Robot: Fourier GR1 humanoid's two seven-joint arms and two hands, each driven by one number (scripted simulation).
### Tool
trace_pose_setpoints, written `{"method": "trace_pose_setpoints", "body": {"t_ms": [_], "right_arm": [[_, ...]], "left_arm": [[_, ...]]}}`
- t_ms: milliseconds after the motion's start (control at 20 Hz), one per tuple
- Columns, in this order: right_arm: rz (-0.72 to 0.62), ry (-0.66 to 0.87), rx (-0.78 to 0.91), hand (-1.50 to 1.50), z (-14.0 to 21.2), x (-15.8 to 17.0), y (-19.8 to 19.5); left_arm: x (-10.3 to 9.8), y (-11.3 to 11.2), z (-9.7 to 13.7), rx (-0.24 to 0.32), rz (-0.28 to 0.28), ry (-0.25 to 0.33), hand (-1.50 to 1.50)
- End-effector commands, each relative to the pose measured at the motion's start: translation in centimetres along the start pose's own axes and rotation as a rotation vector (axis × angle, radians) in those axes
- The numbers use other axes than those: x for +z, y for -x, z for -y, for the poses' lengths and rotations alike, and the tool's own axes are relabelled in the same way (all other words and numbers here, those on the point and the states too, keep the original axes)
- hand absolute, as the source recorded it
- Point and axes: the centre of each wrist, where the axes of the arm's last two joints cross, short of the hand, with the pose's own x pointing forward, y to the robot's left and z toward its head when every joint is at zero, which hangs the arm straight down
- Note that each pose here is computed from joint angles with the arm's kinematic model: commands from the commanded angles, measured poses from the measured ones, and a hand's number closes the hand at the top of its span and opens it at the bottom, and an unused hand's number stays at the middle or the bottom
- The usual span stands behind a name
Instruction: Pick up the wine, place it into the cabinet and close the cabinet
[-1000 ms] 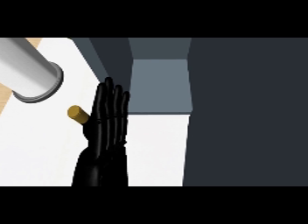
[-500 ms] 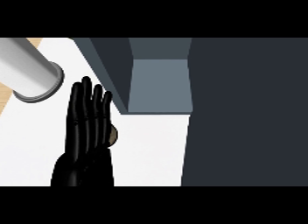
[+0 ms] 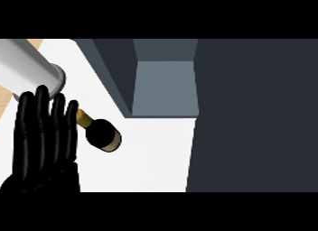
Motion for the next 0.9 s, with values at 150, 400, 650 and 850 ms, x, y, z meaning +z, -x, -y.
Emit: {"method": "trace_pose_setpoints", "body": {"t_ms": [150,400,650,850], "right_arm": [[0.038,-0.020,0.003,-1.50,0.2,2.4,-3.2],[0.031,-0.011,-0.026,-1.50,-0.9,0.1,-2.7],[0.044,-0.004,-0.013,-1.50,-0.6,0.9,-2.9],[0.038,-0.015,-0.010,-1.50,-0.3,1.1,-3.6]], "left_arm": [[-0.7,0.5,-2.5,-0.032,-0.028,-0.048,-1.50],[-1.0,1.4,-5.3,-0.025,-0.067,-0.071,-1.50],[-2.1,2.7,-7.5,0.010,-0.114,-0.083,-1.50],[-1.4,4.7,-7.0,-0.001,-0.163,-0.074,-1.50]]}}
